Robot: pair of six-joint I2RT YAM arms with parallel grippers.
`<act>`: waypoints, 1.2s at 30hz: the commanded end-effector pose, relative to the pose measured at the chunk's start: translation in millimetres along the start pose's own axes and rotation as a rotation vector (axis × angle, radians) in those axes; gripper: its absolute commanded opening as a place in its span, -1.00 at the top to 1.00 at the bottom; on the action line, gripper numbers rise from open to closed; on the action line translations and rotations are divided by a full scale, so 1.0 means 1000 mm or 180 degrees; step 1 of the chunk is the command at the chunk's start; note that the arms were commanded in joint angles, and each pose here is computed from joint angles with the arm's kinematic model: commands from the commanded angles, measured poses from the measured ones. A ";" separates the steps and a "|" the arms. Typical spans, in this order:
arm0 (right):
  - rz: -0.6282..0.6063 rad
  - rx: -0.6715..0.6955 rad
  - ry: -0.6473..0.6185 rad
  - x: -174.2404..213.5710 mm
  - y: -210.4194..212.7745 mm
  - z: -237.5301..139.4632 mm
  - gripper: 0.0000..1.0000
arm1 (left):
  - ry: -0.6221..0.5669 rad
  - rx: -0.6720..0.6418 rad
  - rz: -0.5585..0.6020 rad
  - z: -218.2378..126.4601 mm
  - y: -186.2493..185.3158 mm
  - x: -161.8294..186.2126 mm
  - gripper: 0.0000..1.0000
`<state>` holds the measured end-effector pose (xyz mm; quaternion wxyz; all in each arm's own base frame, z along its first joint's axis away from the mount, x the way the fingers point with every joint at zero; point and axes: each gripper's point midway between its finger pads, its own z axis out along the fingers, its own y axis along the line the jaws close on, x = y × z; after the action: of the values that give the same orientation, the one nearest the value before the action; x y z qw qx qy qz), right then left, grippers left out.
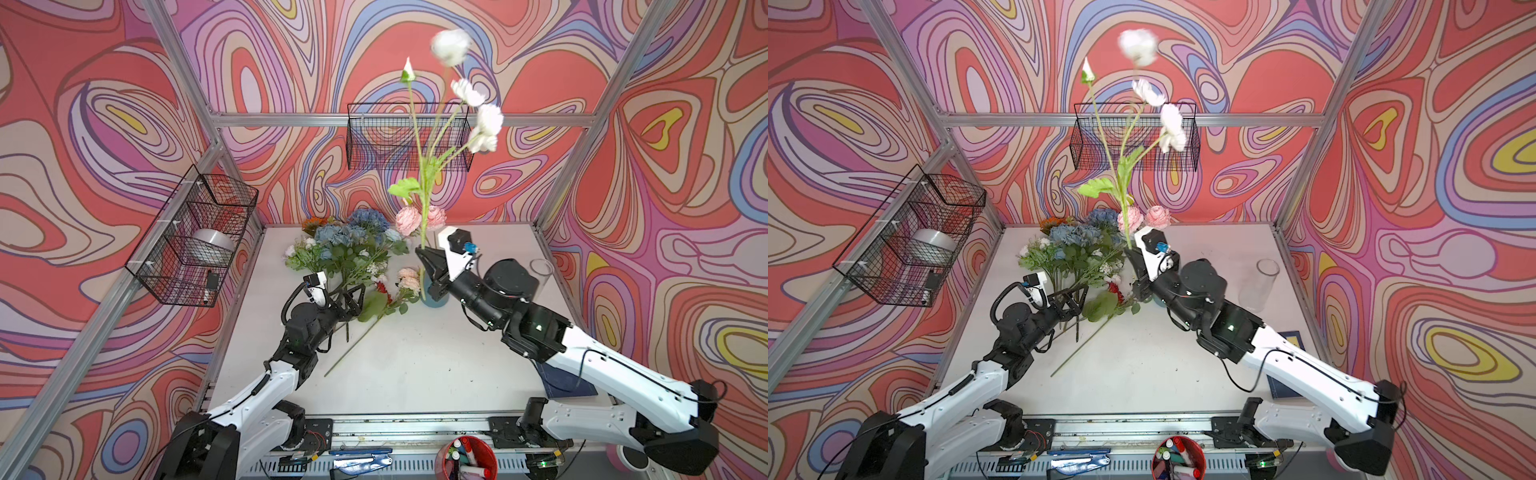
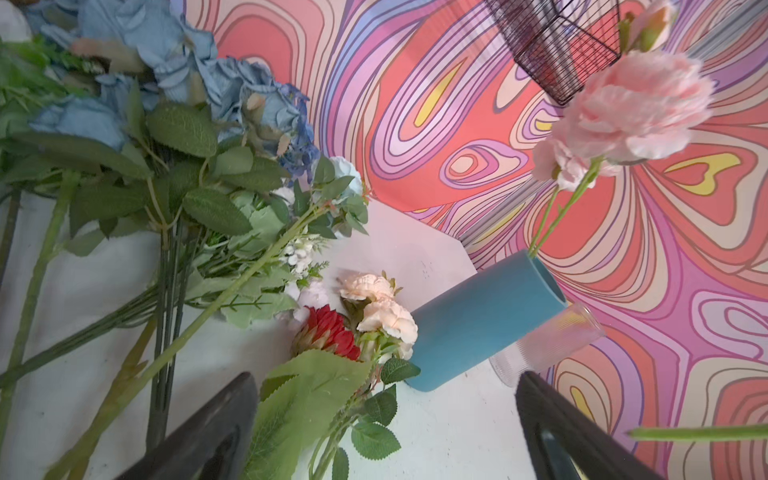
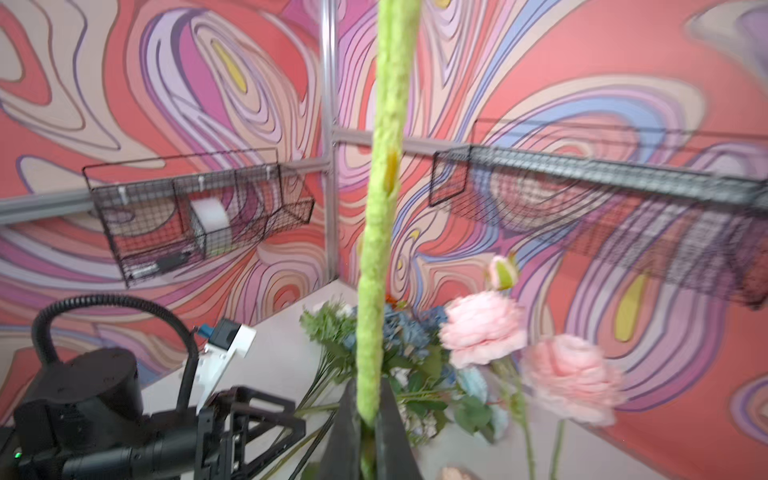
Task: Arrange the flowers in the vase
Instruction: 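Carry the white flowers above the teal vase with the right gripper while the left releases, then lower the white flower stem into the teal vase and open the right gripper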
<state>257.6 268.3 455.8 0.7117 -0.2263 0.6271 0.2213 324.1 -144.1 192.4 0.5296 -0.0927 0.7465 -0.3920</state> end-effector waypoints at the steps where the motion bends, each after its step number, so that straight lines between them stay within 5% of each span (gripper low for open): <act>1: -0.0261 0.0561 0.0034 0.007 -0.033 -0.009 1.00 | -0.0101 0.0402 -0.0095 0.012 -0.031 -0.021 -1.00; 13: -0.0230 0.1176 0.0011 0.002 -0.122 -0.012 1.00 | 0.0176 0.0543 -0.0228 0.036 -0.031 -0.006 -1.00; 25: -0.0144 0.0825 -0.0224 -0.018 -0.116 0.036 1.00 | 0.0308 0.0189 -0.0253 0.022 -0.007 0.012 -1.00; 36: 0.0197 0.0679 -0.0222 0.014 -0.134 0.070 1.00 | 0.0219 -0.0084 -0.0025 0.001 0.002 0.008 -1.00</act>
<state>392.5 203.8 445.9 0.7369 -0.1360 0.6462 0.1444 324.4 -155.4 200.0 0.5046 -0.0829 0.7528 -0.4146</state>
